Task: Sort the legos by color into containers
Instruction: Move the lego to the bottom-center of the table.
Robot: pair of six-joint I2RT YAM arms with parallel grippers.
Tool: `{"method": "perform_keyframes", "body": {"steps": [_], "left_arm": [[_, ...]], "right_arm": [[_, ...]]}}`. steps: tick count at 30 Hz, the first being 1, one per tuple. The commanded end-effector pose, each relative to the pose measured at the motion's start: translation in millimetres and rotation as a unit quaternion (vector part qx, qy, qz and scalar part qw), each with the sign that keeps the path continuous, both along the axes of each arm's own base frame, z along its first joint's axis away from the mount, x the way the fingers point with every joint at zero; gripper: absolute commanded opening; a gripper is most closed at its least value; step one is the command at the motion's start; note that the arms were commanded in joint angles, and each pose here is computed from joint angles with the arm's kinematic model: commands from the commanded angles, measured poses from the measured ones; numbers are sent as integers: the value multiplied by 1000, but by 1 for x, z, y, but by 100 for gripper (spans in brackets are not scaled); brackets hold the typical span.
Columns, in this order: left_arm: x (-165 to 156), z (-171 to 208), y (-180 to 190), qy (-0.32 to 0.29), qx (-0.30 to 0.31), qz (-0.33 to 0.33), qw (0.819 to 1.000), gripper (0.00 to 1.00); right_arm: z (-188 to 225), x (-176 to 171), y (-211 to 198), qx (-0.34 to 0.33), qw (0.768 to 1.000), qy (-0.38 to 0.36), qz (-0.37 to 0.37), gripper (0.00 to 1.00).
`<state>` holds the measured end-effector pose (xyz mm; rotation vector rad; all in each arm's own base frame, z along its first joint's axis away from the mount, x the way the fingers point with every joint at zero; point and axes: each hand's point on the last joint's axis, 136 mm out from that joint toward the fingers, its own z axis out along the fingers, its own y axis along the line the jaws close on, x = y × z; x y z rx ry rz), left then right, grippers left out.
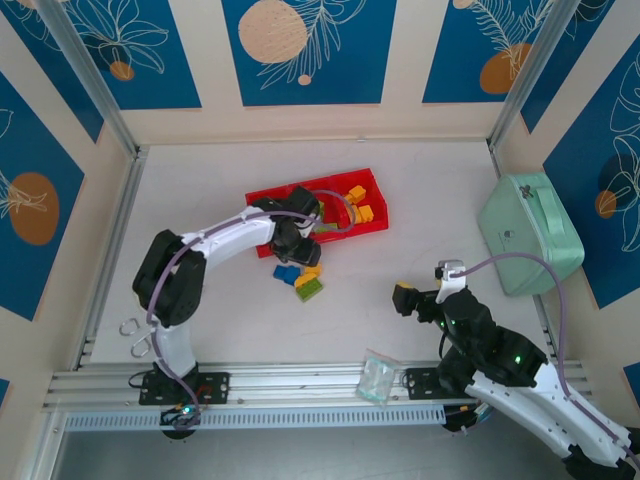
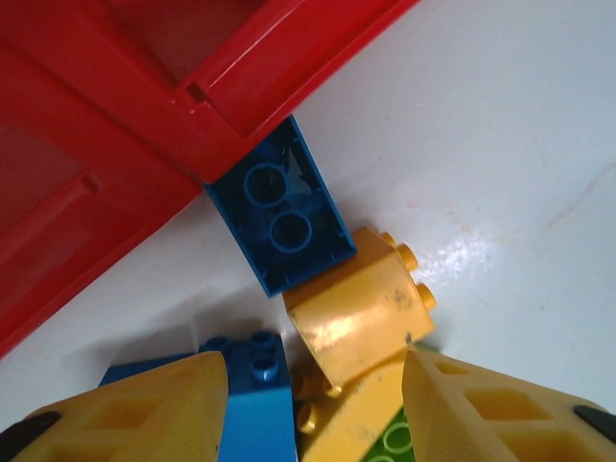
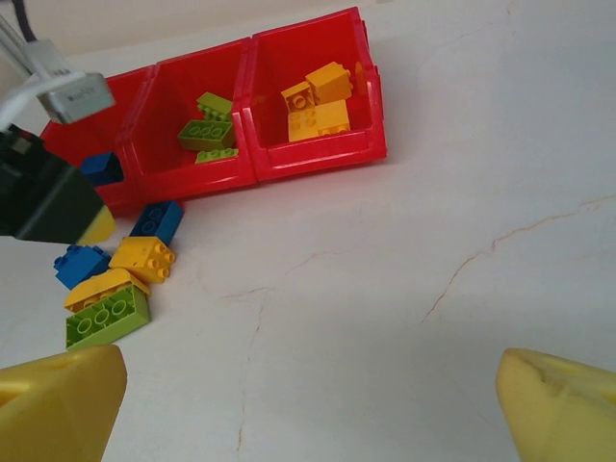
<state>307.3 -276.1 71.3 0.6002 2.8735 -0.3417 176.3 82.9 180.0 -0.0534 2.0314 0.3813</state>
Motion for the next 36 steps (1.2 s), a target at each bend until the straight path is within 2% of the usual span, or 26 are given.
{"method": "perform_keyframes", "body": {"steps": [1, 11, 22, 30, 36], "left_arm": [[-1, 1, -3, 9, 1, -11, 1000, 49], [-14, -27, -2, 43, 10, -21, 999, 34], [-38, -33, 7, 63, 4, -37, 997, 32], [-74, -36, 37, 84, 18, -12, 996, 31], [-89, -10, 60, 57, 19, 15, 998, 31]], "right_arm": [[1, 2, -6, 9, 1000, -5, -20, 99], [1, 2, -6, 13, 1000, -4, -22, 99], [-6, -2, -12, 27, 999, 20, -40, 99], [-7, -4, -13, 32, 998, 27, -44, 99], [-8, -4, -10, 32, 998, 27, -38, 99]]}}
